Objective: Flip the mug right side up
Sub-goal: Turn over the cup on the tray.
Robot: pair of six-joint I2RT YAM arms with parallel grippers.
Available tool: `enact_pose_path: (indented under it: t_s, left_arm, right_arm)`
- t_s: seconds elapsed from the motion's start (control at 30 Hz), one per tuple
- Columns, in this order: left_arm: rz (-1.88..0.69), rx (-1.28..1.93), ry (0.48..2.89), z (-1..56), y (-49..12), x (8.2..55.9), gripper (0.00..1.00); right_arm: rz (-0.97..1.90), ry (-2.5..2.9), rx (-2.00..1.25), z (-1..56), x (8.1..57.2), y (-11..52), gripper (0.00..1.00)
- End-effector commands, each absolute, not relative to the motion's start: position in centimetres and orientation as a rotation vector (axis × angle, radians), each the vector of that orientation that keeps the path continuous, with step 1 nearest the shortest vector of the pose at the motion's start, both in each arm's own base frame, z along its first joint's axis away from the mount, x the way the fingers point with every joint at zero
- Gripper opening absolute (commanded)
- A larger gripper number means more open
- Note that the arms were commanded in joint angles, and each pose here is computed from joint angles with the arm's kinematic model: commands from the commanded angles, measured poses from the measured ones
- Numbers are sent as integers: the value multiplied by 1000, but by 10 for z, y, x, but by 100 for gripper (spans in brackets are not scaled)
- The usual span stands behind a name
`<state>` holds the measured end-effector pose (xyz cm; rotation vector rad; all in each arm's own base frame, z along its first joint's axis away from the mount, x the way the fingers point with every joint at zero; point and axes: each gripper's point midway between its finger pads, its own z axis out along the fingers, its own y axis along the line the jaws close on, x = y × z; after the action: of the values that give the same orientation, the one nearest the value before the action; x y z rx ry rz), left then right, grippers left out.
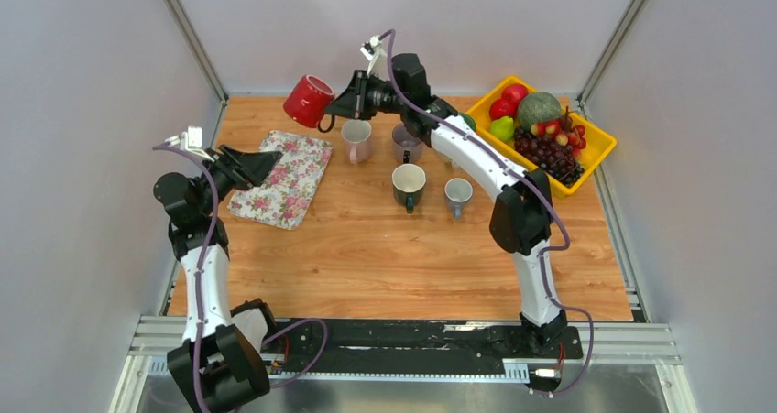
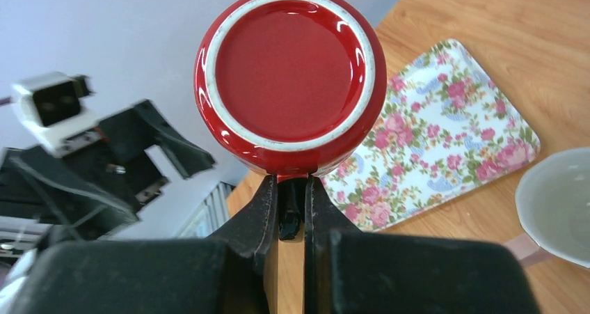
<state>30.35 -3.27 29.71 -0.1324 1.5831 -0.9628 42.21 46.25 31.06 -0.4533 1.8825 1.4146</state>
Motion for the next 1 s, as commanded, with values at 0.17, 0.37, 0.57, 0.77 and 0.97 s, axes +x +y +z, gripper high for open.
enact_pose_path:
  t_s: [0.17,0.37,0.57,0.77,0.97]
  left_arm:
    - [-1211,114,1482,329,-97,303,92]
    - [-1417,254,1372,354,-139,298,90]
    - [-1482,288,1259,373,-151,305,88]
    - [-1556,265,1187,382,-165,301,86]
    - [-1578,228,1177,380,-173,296,84]
  right_arm:
    - [1659,1515,-459,459,382,409,0]
    - [1818,1448,-495,470,349,395,0]
    - [1832,1386,-541,474,331,386,0]
    - [1774,1384,-522,455,341,386,0]
    - [1818,1376,-502,442,346,389,0]
